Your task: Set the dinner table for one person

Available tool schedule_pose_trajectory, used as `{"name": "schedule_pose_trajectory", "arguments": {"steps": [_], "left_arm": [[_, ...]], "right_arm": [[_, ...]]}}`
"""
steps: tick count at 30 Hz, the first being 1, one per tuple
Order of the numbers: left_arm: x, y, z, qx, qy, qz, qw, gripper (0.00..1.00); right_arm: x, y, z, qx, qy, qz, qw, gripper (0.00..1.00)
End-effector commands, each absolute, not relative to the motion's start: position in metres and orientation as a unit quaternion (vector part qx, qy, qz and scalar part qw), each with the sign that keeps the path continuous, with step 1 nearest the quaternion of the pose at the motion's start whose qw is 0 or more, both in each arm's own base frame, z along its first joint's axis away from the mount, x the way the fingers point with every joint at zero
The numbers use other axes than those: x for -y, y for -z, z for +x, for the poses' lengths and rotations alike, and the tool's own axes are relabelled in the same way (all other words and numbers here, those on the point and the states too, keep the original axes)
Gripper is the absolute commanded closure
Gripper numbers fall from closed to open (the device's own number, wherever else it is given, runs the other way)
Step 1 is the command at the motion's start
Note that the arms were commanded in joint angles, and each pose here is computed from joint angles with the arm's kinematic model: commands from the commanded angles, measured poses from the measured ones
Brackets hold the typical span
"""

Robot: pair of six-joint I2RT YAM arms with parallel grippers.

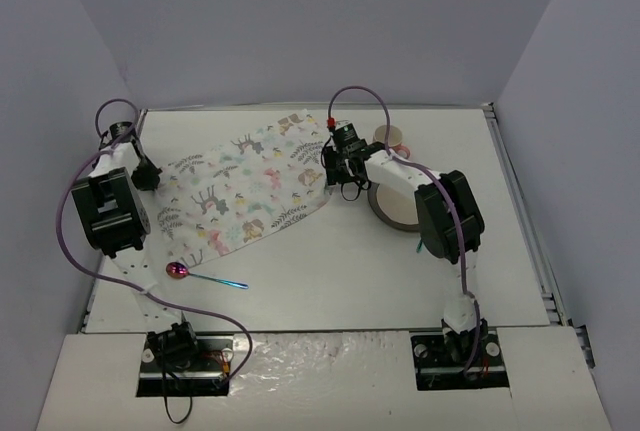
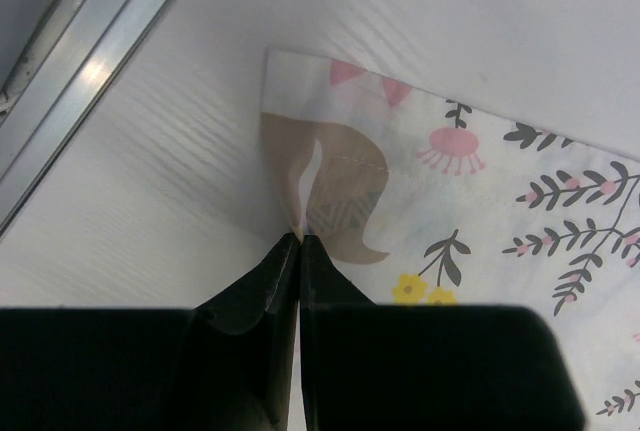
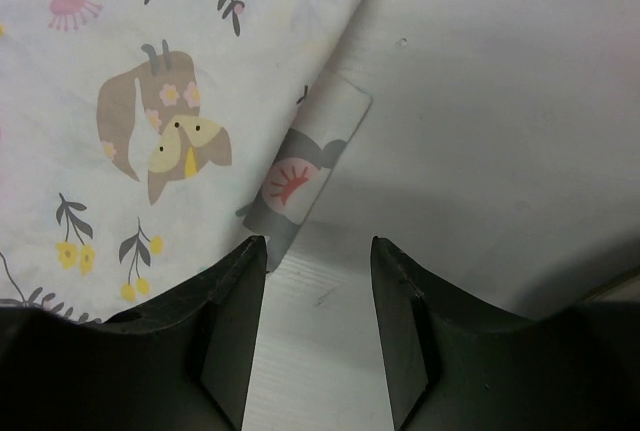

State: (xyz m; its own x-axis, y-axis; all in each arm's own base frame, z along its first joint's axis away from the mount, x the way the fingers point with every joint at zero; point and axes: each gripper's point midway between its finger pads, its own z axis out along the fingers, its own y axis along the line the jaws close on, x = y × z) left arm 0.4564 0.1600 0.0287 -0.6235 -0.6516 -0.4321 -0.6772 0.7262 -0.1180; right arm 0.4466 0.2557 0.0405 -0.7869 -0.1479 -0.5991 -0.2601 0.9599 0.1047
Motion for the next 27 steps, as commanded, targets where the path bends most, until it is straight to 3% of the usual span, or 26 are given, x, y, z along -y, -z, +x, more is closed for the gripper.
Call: {"name": "schedule_pose_trajectory", "arguments": {"steps": [1,18,27], "left_arm": [[-0.172,-0.022,0.423,-0.897,-0.043,-0.397,0.189,1.00],[-0.170,-0.014,0.421,-0.895,-0.037,-0.405,0.182,1.00],[-0.166,-0.013,0.425,-0.897,-0.023,-0.403,0.181,1.00]], "right_arm": [[-0.258,-0.077,0.477,-0.917,-0.091,-0.121,0.370,0.57],[-0.285,-0.051,0.511,-0.898,-0.104,-0.180,0.387,0.47],[-0.293,-0.033,0.512,-0.897,-0.109,-0.188,0.385,0.47]]}}
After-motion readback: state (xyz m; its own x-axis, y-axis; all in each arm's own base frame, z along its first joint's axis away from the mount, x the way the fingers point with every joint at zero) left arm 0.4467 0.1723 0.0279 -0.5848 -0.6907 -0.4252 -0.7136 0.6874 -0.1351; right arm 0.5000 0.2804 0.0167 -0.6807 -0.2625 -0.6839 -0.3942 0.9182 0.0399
